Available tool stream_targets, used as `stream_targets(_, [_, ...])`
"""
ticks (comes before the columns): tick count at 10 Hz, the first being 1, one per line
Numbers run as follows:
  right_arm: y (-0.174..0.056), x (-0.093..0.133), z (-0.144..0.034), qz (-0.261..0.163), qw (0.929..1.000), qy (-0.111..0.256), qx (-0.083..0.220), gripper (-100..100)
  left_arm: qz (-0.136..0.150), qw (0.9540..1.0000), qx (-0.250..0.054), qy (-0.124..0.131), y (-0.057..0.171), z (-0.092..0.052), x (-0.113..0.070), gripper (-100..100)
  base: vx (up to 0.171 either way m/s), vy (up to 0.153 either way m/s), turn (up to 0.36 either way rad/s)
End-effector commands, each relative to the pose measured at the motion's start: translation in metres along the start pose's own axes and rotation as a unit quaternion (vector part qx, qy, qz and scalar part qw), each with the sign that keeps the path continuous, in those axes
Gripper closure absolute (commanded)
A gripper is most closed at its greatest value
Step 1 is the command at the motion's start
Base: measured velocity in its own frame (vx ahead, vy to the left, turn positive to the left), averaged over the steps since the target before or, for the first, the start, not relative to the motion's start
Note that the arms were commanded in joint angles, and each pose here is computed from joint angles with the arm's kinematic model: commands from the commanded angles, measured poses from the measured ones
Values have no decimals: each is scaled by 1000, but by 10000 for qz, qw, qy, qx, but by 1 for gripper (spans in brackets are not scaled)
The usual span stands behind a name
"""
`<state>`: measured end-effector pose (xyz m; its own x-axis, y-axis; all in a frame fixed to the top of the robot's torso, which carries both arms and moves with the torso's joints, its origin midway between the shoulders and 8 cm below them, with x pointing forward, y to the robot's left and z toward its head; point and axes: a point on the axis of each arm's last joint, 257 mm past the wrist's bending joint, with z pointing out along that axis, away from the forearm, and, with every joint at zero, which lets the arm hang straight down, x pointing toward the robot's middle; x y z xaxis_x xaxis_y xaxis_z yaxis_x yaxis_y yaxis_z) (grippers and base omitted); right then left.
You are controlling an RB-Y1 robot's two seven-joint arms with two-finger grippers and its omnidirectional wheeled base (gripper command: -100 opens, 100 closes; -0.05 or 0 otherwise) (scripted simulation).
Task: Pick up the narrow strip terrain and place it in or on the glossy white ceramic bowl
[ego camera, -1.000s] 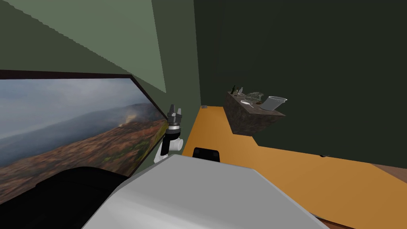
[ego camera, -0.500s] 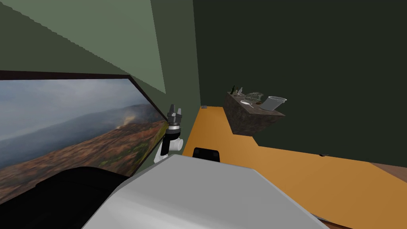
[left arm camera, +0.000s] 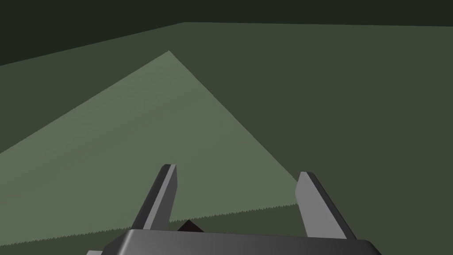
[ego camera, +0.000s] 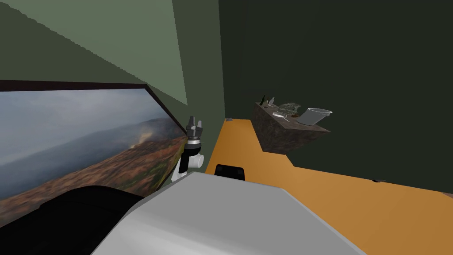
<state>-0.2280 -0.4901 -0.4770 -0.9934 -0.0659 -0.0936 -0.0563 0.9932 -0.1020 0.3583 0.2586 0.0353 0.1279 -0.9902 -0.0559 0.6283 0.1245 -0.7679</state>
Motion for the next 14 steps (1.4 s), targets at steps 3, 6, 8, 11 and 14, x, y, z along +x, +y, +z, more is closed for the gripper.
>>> stream_targets(3, [-47, -5, -13, -220, 9995, -9, 246, 100, 0, 10000, 0, 0, 0, 0, 0, 0, 20, 108, -5])
stream_targets(6, [-90, -14, -29, -413, 9983, -9, 412, 100, 0, 10000, 0, 0, 0, 0, 0, 0, -19, 76, -47])
stream_targets(8, [-111, -20, -38, -504, 9976, -10, 469, 100, 0, 10000, 0, 0, 0, 0, 0, 0, -41, 34, -87])
stream_targets(11, [-138, -31, -51, -627, 9967, -21, 509, 100, 1, 10000, 0, 0, 0, 0, 0, 0, -51, -8, -78])
stream_targets(14, [-160, -44, -64, -723, 9962, -39, 486, 100, 1, 10000, 0, 1, 0, 0, 0, 0, -51, -28, -87])
